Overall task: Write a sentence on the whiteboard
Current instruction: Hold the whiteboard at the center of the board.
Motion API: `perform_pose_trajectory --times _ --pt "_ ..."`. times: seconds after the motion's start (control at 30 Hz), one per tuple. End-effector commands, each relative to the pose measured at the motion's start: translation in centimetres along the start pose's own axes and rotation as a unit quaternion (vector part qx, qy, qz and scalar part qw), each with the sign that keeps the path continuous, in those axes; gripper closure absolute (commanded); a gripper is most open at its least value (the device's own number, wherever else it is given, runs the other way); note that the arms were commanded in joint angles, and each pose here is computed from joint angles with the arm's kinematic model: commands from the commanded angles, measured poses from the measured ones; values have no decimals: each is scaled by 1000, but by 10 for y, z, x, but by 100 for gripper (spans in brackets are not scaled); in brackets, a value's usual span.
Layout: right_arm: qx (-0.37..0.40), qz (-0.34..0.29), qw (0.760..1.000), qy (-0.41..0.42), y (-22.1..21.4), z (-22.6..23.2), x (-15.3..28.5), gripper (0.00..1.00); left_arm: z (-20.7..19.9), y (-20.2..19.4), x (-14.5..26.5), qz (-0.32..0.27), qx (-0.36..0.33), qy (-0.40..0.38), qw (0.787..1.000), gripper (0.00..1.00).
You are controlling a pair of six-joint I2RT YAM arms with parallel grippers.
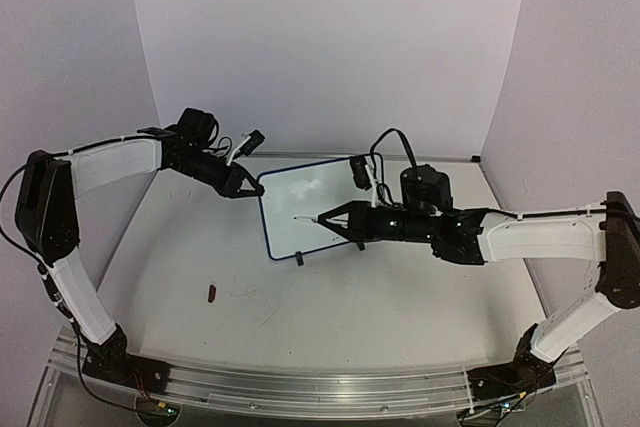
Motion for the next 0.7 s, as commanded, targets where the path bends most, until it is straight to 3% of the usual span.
perform_pose_trajectory --times 0.0,0.67 --pt "28 -49 998 23 22 13 -8 100 3 3 2 2 -26 16 1000 100" --pt "55 -101 993 20 48 3 -65 100 4 -11 -7 17 -36 11 999 100"
Point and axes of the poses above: each gripper's point midway between its finger pads, its own x axis back along the fingers, its own z axis along the line the jaws close on, y = z × x, the point moved 7 cm from there along x, back along the fingers, and after that the axes turned 13 degrees about -x, right-handed, at the moved point
